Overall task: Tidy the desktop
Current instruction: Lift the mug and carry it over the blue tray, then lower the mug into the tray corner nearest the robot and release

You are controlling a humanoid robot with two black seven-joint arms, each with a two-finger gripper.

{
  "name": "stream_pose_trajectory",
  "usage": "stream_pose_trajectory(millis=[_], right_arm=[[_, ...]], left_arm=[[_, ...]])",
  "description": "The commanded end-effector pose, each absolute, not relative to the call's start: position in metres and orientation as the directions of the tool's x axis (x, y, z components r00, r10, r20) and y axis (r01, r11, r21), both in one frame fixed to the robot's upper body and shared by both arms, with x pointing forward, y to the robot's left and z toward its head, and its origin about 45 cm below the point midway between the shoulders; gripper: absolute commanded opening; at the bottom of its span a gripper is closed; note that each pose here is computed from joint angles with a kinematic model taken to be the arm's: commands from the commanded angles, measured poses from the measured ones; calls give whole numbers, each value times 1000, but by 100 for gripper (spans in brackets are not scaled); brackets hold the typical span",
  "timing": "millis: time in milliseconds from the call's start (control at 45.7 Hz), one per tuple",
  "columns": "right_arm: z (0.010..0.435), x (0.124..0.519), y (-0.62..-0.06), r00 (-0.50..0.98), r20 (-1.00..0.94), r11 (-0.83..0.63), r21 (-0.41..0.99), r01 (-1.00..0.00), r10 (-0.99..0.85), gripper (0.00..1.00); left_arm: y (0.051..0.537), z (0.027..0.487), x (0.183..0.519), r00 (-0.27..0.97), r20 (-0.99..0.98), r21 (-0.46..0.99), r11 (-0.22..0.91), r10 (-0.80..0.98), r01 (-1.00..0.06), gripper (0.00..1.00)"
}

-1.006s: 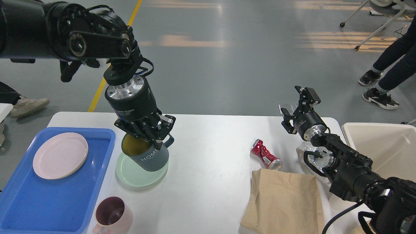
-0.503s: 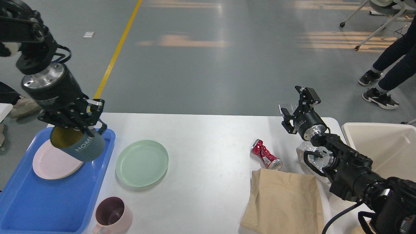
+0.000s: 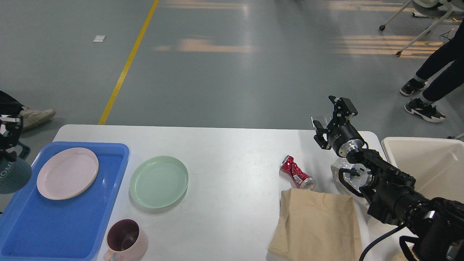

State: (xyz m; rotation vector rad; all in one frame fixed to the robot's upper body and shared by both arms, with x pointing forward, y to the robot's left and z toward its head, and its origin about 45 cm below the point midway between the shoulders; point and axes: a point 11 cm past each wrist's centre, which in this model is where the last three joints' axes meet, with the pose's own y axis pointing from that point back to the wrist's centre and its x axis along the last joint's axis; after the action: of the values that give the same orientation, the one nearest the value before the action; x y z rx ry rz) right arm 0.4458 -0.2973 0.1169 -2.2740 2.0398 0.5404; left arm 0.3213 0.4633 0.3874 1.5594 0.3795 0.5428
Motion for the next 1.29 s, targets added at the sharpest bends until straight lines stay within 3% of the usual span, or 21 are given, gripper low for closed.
stream_pose_trajectory(millis=[0,219,569,1006,1269], right_arm=[[117,446,-298,74,-280,-134,201,-971,-957,100],[117,446,-297,75,-281,-135,200,-970,-957,100],[117,446,-297,75,-281,-135,200,-970,-957,100],[117,446,-297,75,-281,-135,200,-970,-957,100],[117,446,-297,75,-281,-135,200,-970,-957,100]], left_arm=[[487,383,320,807,131,991,-97,576,-92,0],[507,346,319,800,97,992,-124,592,-29,0],[516,255,307,795,-22,994,-76,606,85,0],[547,244,308,790,42,983,-168,612,77,1],[553,217,294,785,7,979,-165,620,122,1]])
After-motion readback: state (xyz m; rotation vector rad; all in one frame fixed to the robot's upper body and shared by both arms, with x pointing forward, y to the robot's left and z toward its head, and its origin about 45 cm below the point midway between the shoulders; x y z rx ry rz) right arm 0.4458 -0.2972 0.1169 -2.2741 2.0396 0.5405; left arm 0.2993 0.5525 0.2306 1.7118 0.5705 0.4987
